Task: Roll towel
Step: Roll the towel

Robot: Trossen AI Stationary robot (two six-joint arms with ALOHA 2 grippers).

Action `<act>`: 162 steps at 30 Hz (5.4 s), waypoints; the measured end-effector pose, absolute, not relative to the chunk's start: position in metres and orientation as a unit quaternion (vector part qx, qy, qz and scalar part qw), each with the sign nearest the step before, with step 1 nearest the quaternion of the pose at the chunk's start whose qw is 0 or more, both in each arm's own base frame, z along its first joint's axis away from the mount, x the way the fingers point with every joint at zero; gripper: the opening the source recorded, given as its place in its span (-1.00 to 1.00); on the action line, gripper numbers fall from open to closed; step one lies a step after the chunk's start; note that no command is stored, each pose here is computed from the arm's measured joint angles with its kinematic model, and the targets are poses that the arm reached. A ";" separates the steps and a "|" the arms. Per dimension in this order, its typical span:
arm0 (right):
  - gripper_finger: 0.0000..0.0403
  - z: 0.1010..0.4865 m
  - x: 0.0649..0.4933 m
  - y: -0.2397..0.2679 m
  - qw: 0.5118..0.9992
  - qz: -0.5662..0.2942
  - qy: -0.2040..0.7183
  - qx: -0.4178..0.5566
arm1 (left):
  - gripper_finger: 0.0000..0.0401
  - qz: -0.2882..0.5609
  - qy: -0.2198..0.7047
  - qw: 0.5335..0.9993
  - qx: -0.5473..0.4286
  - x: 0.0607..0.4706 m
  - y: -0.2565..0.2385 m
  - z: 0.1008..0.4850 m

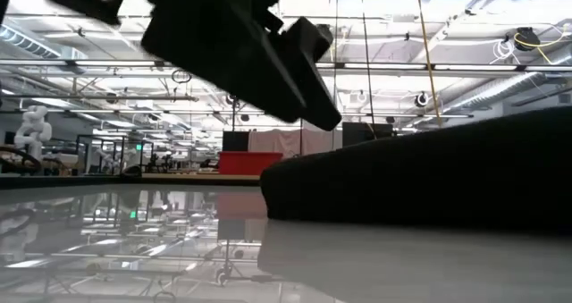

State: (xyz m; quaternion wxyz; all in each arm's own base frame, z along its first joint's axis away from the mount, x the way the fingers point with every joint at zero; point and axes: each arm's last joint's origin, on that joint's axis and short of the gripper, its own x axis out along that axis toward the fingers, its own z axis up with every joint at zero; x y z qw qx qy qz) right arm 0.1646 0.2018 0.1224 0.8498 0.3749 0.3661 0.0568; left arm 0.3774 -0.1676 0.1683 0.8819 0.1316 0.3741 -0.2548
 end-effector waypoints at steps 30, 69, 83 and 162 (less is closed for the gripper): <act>-0.98 0.108 0.136 0.164 0.779 0.093 0.270 0.558 | -0.05 -0.217 0.377 0.883 0.176 0.394 -0.147 0.110; -0.46 0.119 0.187 0.163 0.906 0.125 0.296 0.277 | -0.94 -0.314 0.505 0.801 -0.065 0.378 -0.139 0.102; -0.79 0.123 0.209 0.148 0.868 0.035 0.489 0.074 | -0.94 -0.296 0.519 0.795 -0.100 0.378 -0.139 0.102; -0.92 0.125 0.194 0.097 0.866 0.027 0.481 0.134 | -0.87 -0.149 0.531 0.747 -0.372 0.401 -0.024 0.104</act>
